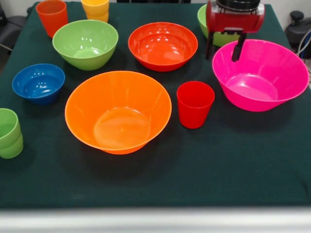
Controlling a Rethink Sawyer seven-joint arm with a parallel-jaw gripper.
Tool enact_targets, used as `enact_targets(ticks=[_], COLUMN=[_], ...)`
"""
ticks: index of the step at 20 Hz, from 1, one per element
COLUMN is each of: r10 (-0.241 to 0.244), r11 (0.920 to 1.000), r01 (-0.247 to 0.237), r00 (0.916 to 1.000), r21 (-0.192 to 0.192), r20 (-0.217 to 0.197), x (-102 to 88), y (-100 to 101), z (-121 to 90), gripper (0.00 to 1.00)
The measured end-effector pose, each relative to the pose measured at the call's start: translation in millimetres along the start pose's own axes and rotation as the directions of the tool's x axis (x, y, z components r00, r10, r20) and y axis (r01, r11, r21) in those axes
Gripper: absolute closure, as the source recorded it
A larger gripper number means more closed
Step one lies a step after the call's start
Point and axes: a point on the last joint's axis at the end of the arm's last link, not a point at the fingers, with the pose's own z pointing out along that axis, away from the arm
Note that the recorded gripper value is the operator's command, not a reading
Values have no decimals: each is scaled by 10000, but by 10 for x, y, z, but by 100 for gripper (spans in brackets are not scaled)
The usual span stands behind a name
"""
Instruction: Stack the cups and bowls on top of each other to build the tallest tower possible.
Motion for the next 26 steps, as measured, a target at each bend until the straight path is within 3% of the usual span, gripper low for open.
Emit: enact_targets(ticks=[5, 11, 20, 26], r10=[240, 481, 562, 402], r11=[9997, 9988, 9984, 9991], r01=[-240, -481, -562, -404], r00=[9997, 9988, 9983, 9991], r21=[28, 37, 38, 120], r20=[111, 26, 157, 118], x=[-229, -407, -690, -766], y=[-178, -360, -476, -500], z=[156, 167, 105, 126], gripper=[0, 0, 0, 0])
